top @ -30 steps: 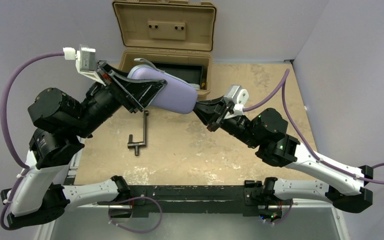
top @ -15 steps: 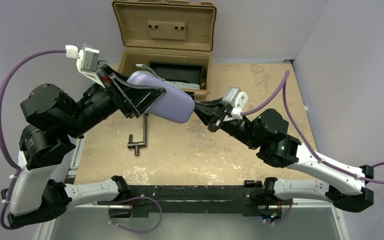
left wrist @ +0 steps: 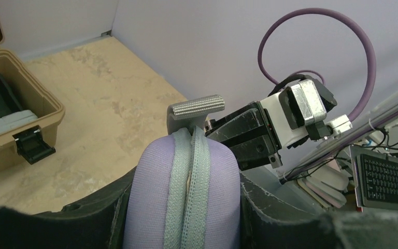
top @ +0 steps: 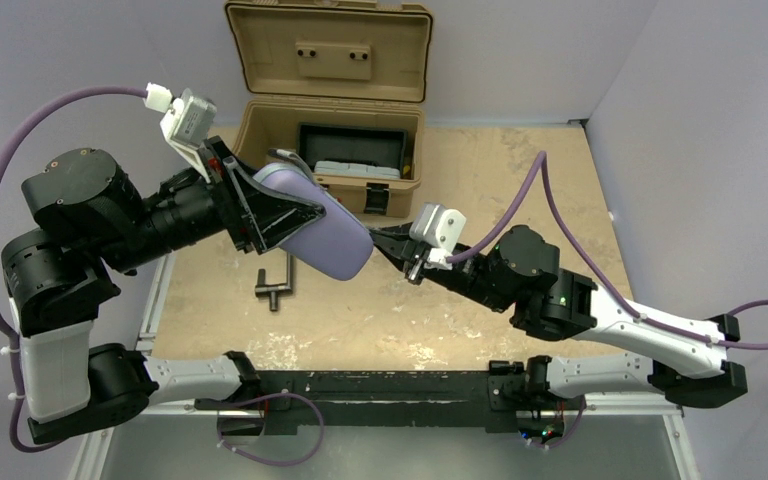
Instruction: Open the umbrella
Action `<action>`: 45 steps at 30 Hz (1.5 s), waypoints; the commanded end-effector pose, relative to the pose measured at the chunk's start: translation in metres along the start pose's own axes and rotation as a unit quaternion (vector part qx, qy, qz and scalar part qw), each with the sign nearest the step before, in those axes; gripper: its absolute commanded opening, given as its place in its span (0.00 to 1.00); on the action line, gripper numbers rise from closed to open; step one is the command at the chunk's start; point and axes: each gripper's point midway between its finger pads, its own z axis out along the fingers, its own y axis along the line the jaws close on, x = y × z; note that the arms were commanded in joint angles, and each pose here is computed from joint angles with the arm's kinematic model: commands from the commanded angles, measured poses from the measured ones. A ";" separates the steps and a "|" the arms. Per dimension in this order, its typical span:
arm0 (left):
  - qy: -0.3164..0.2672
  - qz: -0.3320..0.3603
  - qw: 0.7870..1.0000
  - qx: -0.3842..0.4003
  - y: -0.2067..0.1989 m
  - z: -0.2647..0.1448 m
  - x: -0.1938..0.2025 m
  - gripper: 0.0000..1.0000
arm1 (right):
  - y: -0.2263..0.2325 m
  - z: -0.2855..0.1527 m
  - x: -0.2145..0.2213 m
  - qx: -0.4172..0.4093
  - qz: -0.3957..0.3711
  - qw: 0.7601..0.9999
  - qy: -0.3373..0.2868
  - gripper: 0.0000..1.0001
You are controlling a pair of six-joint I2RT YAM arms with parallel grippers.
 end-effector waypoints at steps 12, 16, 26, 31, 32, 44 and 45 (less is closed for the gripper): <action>0.199 -0.065 0.976 0.061 -0.021 -0.007 0.072 0.00 | -0.005 0.003 -0.040 0.061 -0.031 0.997 -0.022 0.00; 0.216 -0.070 0.972 0.056 -0.017 -0.004 0.081 0.00 | -0.001 0.004 -0.043 0.058 -0.034 0.997 -0.023 0.00; 0.207 -0.070 0.975 0.047 -0.012 0.000 0.083 0.00 | 0.010 0.005 -0.054 0.051 -0.027 0.998 -0.037 0.00; 0.193 -0.068 0.978 0.042 -0.009 0.000 0.080 0.00 | 0.016 0.007 -0.056 0.047 -0.019 0.998 -0.043 0.00; 0.189 -0.068 0.979 0.040 -0.008 0.000 0.079 0.00 | 0.017 0.007 -0.056 0.047 -0.016 0.998 -0.044 0.00; 0.156 -0.084 0.984 -0.014 0.016 0.002 0.080 0.00 | 0.015 -0.010 0.008 0.114 0.123 0.985 0.027 0.72; 0.154 -0.086 0.984 -0.021 0.019 0.002 0.082 0.00 | 0.015 -0.013 0.017 0.124 0.137 0.982 0.041 0.73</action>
